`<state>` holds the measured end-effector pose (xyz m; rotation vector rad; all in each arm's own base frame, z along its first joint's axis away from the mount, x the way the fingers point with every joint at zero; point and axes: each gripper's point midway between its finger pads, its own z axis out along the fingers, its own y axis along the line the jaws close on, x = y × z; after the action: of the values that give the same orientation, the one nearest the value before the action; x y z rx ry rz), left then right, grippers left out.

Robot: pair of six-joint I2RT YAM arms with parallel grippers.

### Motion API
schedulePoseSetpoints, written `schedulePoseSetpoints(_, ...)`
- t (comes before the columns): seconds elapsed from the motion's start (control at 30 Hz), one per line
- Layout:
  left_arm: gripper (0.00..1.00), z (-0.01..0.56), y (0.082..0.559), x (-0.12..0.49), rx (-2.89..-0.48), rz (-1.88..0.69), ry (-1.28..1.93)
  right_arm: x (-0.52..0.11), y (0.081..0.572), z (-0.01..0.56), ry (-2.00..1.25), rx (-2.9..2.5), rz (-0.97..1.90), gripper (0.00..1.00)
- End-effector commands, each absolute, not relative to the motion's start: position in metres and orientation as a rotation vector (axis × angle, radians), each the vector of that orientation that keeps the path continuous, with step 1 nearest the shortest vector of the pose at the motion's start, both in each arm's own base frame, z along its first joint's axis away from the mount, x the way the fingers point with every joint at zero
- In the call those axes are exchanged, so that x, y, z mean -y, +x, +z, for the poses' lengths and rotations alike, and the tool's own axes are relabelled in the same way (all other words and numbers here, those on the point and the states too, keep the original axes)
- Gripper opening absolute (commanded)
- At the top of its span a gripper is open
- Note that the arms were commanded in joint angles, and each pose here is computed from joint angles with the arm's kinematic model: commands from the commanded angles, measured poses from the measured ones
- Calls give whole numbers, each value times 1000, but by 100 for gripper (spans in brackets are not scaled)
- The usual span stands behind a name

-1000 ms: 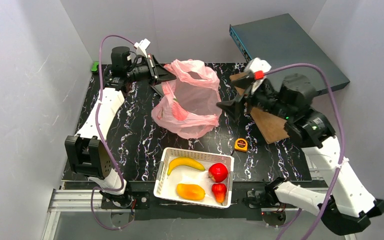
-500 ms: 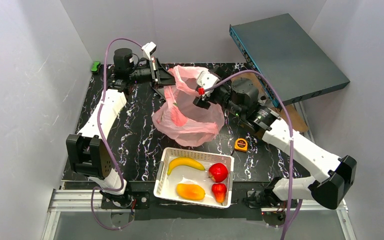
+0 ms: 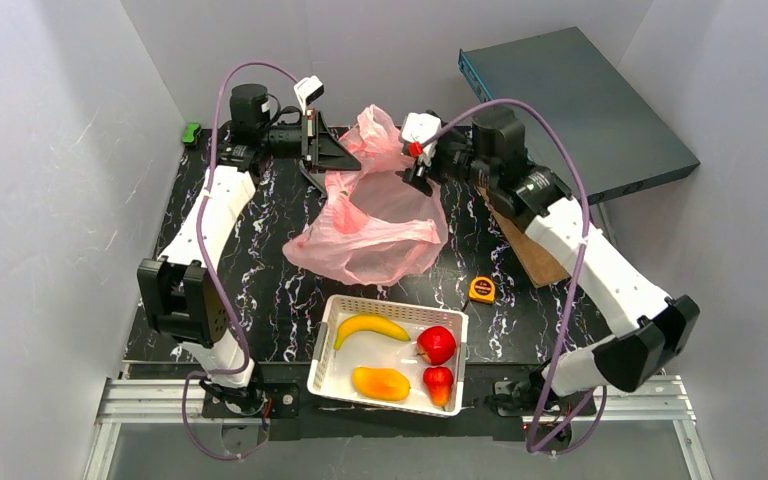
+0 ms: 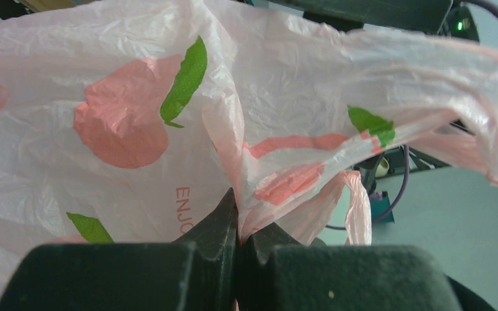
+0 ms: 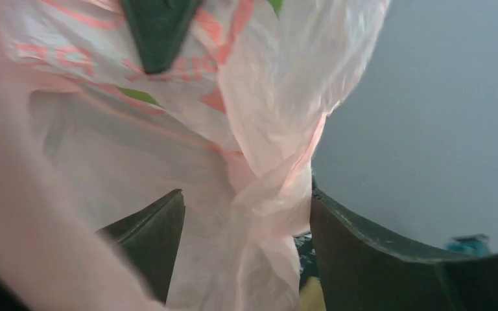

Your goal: Place the fake fruits into the plastic bag and tie a complex knot

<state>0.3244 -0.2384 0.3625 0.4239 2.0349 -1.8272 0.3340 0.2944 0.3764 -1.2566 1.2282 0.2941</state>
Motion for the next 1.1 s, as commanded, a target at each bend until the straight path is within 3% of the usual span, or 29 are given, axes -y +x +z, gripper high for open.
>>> schedulePoseSetpoints(0.0, 0, 378, 308, 239, -2002, -1951, 566, -307, 291, 348, -1447, -1371, 609, 70)
schedulePoseSetpoints(0.1, 0, 381, 306, 237, -1970, -1974, 629, -309, 274, 342, -1469, -1471, 749, 43)
schedulePoseSetpoints(0.2, 0, 380, 318, 235, -1963, -1958, 620, -307, 251, 341, -1456, -1614, 895, 1)
schedulePoseSetpoints(0.27, 0, 376, 343, 226, -1971, -1865, 543, -302, 243, 343, -1377, -1724, 959, 1)
schedulePoseSetpoints(0.43, 44, 313, 420, 182, -2193, -1175, 483, -287, 255, 355, -981, -1895, 1023, 1)
schedulePoseSetpoints(0.5, 56, 303, 437, 164, -2210, -999, 511, -281, 265, 351, -801, -1970, 1024, 1)
schedulePoseSetpoints(0.6, 86, 331, 437, 154, -2083, -849, 600, -270, 280, 351, -584, -2025, 962, 1)
schedulePoseSetpoints(0.67, 98, 379, 421, 155, -1905, -788, 665, -263, 288, 353, -501, -2032, 908, 1)
schedulePoseSetpoints(0.83, 96, 449, 365, 185, -1660, -720, 886, -257, 303, 357, -410, -2031, 834, 1)
schedulePoseSetpoints(0.97, 88, 427, 310, 229, -1709, -748, 1098, -261, 315, 361, -379, -2005, 804, 1)
schedulePoseSetpoints(1.07, 71, 396, 285, 253, -1800, -754, 1181, -263, 319, 369, -349, -1988, 804, 1)
